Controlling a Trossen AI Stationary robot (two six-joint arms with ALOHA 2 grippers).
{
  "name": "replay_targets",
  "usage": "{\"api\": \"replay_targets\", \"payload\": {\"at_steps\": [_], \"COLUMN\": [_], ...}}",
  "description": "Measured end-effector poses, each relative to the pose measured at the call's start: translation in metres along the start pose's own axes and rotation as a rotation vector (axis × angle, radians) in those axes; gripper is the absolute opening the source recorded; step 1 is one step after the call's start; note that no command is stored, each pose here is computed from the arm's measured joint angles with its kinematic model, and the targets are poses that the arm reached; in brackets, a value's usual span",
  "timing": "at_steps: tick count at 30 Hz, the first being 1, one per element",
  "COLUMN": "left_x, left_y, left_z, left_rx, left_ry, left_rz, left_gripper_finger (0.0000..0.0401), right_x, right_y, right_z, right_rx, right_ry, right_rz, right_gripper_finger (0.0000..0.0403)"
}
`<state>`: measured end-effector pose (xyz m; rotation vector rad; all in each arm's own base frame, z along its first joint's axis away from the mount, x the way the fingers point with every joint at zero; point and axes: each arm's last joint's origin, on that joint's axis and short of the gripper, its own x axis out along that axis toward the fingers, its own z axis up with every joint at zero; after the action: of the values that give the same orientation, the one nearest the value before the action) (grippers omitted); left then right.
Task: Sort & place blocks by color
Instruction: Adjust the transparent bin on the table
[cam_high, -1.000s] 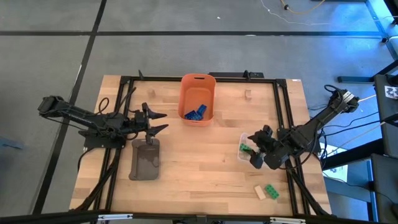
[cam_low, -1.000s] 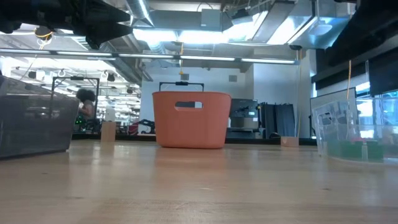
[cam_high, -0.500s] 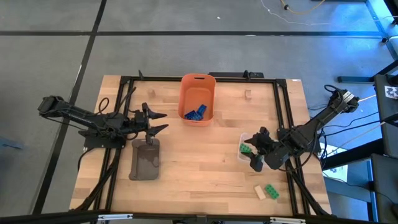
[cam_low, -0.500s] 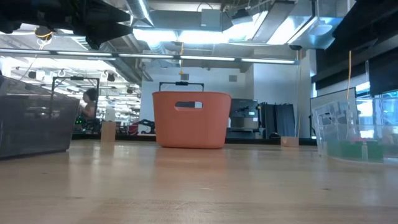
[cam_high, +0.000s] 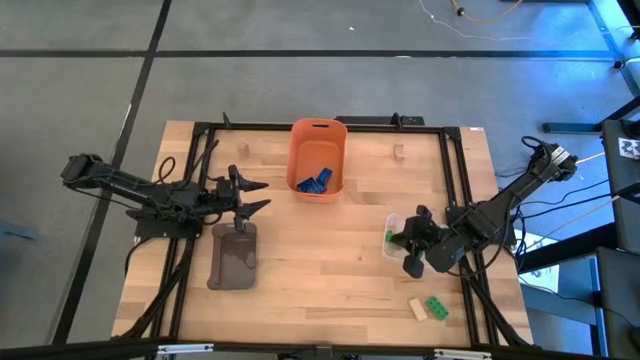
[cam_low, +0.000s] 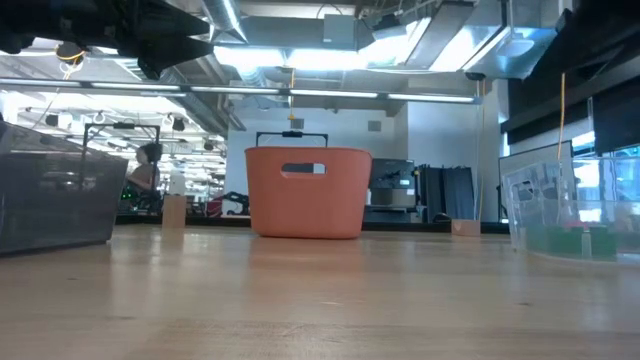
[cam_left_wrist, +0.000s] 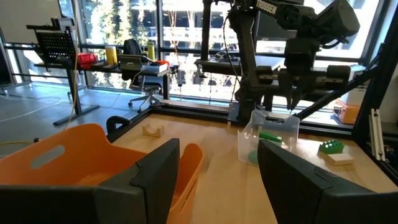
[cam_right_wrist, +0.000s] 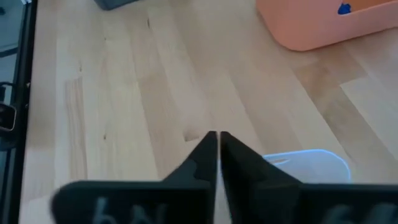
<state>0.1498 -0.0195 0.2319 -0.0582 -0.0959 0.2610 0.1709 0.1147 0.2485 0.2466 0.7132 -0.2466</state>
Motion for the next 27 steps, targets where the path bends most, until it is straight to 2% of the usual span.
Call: {"api": "replay_targets", "payload": {"at_steps": [2, 10, 18, 21, 27], "left_x": [0.000, 0.000, 0.000, 0.000, 0.000], "left_y": [0.000, 0.000, 0.000, 0.000, 0.000], "left_z": [0.000, 0.000, 0.000, 0.000, 0.000], "left_rx": [0.000, -0.001, 0.000, -0.015, -0.021], "left_ry": [0.000, 0.000, -0.001, -0.001, -0.001], "left_rz": [0.001, 0.001, 0.009, 0.008, 0.009], "left_gripper_finger": [0.0210, 0.0210, 0.0210, 0.0210, 0.0210], "right_x": [0.000, 0.000, 0.003, 0.004, 0.006], "right_y": [0.000, 0.001, 0.014, 0.022, 0.029], "right_z": [0.000, 0.000, 0.003, 0.007, 0.004], "right_rx": [-0.012, -0.032, -0.122, -0.147, -0.073], "right_ry": [0.008, 0.008, 0.090, 0.163, 0.425], "right_rz": [0.011, 0.018, 0.137, 0.132, 0.067], "right_gripper_finger": [0.0007, 0.0004, 0.0001, 0.0001, 0.0001]}}
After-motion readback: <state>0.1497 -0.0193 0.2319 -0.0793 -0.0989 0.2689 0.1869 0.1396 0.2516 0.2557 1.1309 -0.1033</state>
